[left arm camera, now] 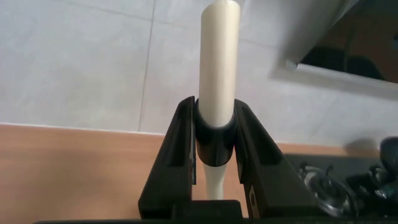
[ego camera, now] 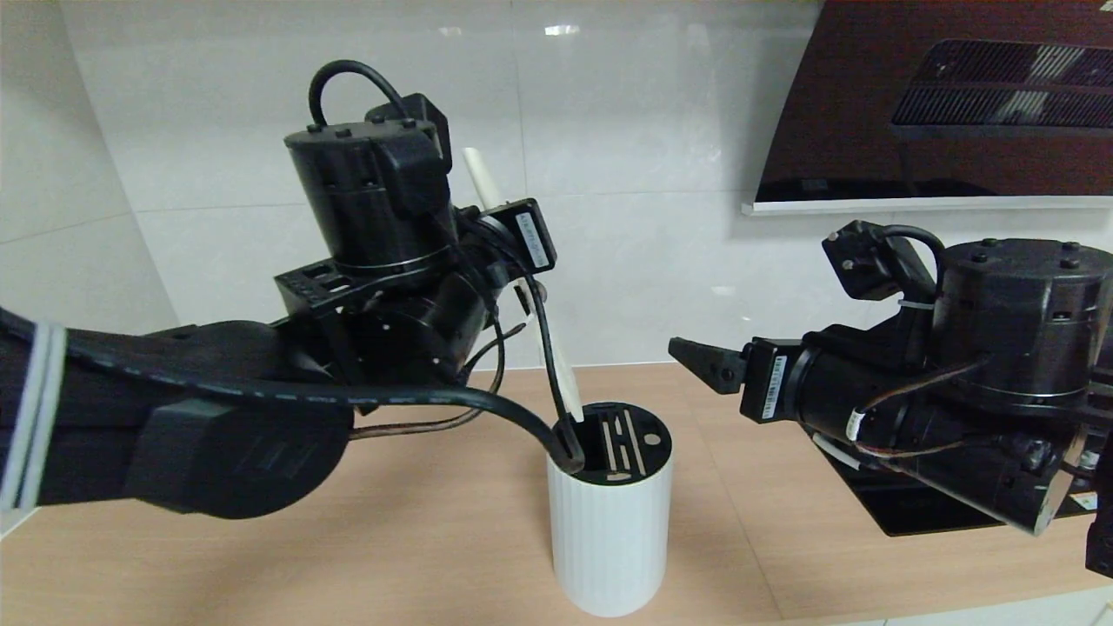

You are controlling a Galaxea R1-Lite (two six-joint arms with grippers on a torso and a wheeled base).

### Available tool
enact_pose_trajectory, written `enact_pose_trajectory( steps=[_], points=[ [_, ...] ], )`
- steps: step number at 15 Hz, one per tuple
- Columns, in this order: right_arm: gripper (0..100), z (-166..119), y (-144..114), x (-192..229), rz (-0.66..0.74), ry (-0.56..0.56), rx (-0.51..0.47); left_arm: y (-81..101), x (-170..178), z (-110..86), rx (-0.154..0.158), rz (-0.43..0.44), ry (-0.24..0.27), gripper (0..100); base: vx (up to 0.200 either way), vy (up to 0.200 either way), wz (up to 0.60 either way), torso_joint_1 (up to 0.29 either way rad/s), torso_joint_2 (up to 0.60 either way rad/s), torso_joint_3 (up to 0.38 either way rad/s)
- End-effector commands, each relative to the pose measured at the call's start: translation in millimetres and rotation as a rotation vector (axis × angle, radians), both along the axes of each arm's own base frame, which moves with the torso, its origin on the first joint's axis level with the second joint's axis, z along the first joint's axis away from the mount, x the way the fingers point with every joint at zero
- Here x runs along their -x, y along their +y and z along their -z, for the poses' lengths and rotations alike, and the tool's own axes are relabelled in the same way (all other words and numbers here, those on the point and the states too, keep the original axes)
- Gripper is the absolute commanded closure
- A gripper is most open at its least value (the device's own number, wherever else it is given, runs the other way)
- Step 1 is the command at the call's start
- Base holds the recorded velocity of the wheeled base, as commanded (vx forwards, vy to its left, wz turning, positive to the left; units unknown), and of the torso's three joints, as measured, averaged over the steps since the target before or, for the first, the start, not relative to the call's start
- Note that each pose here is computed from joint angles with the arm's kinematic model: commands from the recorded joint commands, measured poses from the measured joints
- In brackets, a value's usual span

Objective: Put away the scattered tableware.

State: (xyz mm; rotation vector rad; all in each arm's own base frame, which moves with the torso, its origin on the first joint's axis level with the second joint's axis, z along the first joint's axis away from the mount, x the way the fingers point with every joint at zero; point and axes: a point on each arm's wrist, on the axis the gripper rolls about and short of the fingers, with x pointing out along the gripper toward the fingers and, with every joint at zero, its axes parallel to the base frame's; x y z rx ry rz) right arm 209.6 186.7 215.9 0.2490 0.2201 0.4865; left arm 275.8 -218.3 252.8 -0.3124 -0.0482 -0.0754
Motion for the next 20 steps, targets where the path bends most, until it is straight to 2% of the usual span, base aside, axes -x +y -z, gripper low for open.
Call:
enact_pose_trajectory(
  steps=[1, 3, 4, 11, 14, 18, 20],
  points=[
    [0, 2.6, 1.2, -1.4, 0.0, 0.007, 0.006, -18.5, -10.4, 26.8, -0.056, -0.011, 0.012, 100, 0.0, 0.0, 0.0, 0.0, 0.0, 0.0],
    [0, 3.0, 1.4, -1.7, 0.0, 0.007, 0.008, -18.6, -10.7, 30.8, -0.078, -0.018, -0.008, 100, 0.0, 0.0, 0.0, 0.0, 0.0, 0.0],
    [0, 3.9, 1.8, -2.1, 0.0, 0.01, 0.01, -19.3, -10.6, 31.9, -0.078, -0.017, -0.013, 100, 0.0, 0.0, 0.0, 0.0, 0.0, 0.0],
    [0, 8.1, 3.3, -4.5, 0.002, 0.017, 0.024, -30.5, -12.6, 51.9, -0.115, 0.003, 0.025, 100, 0.0, 0.0, 0.0, 0.0, 0.0, 0.0],
    [0, 8.1, 3.3, -4.5, 0.002, 0.017, 0.024, -40.2, -10.1, 66.4, -0.144, 0.026, 0.053, 100, 0.0, 0.0, 0.0, 0.0, 0.0, 0.0],
    [0, 8.5, 3.6, -4.7, 0.002, 0.018, 0.025, -44.2, -9.9, 78.3, -0.167, 0.035, 0.078, 100, 0.0, 0.0, 0.0, 0.0, 0.0, 0.0],
    [0, 9.9, 4.2, -5.4, 0.002, 0.022, 0.028, -47.1, -6.8, 88.1, -0.19, 0.048, 0.101, 100, 0.0, 0.0, 0.0, 0.0, 0.0, 0.0]
  ],
)
